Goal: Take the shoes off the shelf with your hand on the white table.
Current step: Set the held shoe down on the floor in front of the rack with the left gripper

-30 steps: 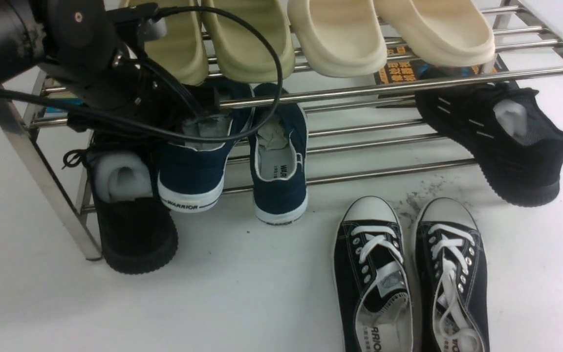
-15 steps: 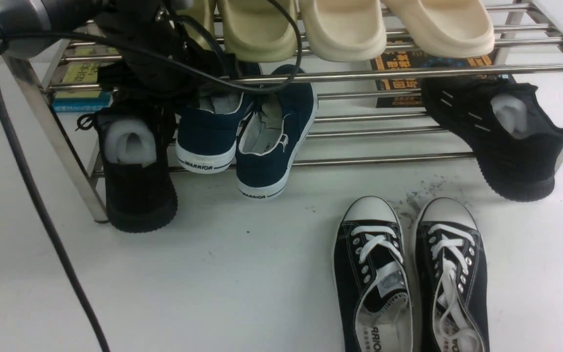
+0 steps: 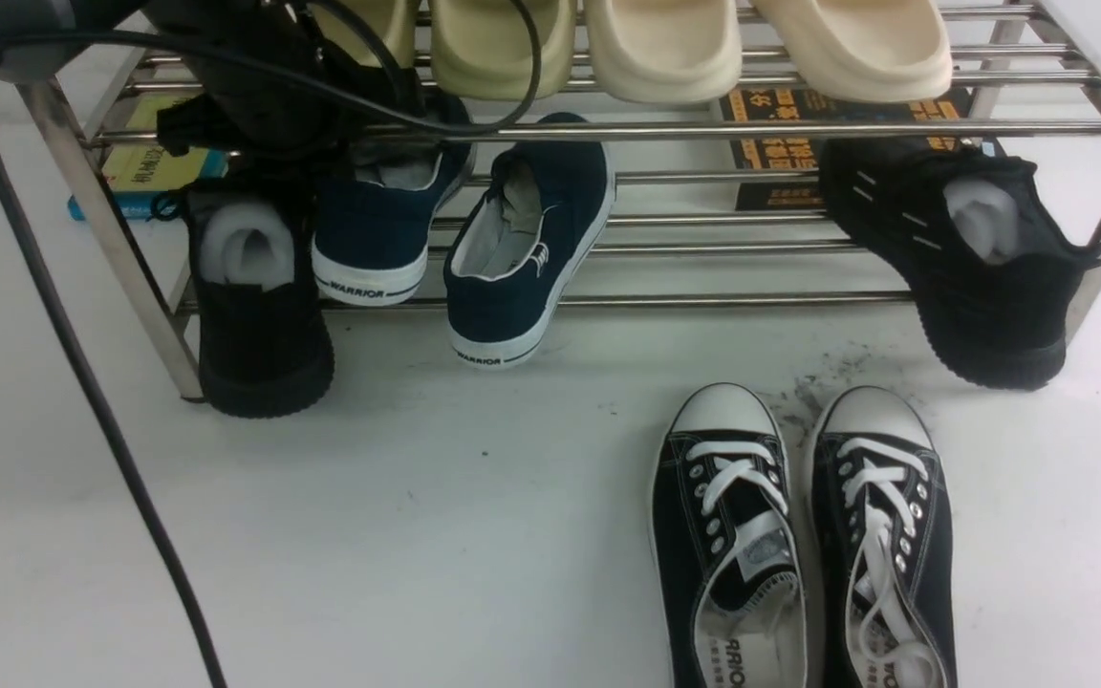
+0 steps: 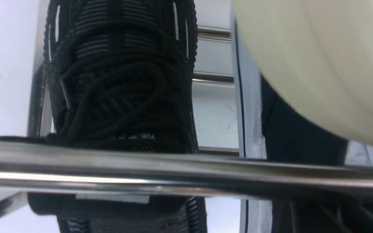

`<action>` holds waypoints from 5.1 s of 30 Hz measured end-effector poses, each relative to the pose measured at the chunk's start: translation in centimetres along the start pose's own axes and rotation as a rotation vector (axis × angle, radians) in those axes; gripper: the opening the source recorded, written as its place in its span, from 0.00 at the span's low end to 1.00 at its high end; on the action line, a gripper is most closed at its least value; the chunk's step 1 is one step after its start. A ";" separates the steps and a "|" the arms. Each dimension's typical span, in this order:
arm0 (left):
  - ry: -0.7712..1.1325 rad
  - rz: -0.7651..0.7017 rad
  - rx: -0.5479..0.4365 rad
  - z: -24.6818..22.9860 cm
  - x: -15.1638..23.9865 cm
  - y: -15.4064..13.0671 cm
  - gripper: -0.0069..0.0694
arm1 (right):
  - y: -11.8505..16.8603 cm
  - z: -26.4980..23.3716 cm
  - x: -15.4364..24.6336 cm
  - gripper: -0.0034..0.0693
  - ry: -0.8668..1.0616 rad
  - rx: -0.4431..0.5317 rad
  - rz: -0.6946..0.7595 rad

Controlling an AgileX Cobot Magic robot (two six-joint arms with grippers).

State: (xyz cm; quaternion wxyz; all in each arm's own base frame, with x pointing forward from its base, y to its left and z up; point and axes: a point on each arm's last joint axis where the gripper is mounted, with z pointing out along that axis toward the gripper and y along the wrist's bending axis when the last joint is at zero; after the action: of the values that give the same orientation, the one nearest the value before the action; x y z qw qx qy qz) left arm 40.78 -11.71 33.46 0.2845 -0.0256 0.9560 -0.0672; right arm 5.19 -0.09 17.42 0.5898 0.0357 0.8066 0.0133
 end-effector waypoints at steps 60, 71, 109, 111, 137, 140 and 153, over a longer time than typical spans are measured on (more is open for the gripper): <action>0.274 0.085 -0.008 -5.5 8.8 -1.4 0.14 | 0.0 0.0 0.0 0.38 0.000 0.000 0.000; 0.202 0.082 0.044 -10.2 9.9 -0.6 0.14 | 0.0 0.0 0.0 0.38 0.000 0.000 0.000; 0.253 -0.135 0.175 -3.1 24.4 3.7 0.15 | 0.0 0.0 0.0 0.38 0.000 0.000 0.000; 0.276 -0.144 0.168 -2.5 24.5 3.6 0.15 | 0.0 0.0 0.0 0.38 0.000 0.000 0.000; 0.321 -0.110 0.161 -1.1 24.8 3.3 0.32 | 0.0 0.0 0.0 0.38 0.000 0.000 0.000; 0.317 -0.102 0.156 -1.1 24.8 3.4 0.41 | 0.0 0.0 0.0 0.38 0.000 0.001 -0.001; 0.169 -0.028 0.195 -5.9 19.8 2.1 0.62 | 0.0 0.0 0.0 0.38 0.000 0.000 -0.001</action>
State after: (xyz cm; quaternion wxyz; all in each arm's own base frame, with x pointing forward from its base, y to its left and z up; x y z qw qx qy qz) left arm 20.93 -10.72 27.37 0.2033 -0.0056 0.9650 -0.1656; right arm 5.19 -0.10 17.42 0.5898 0.0354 0.8066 0.0128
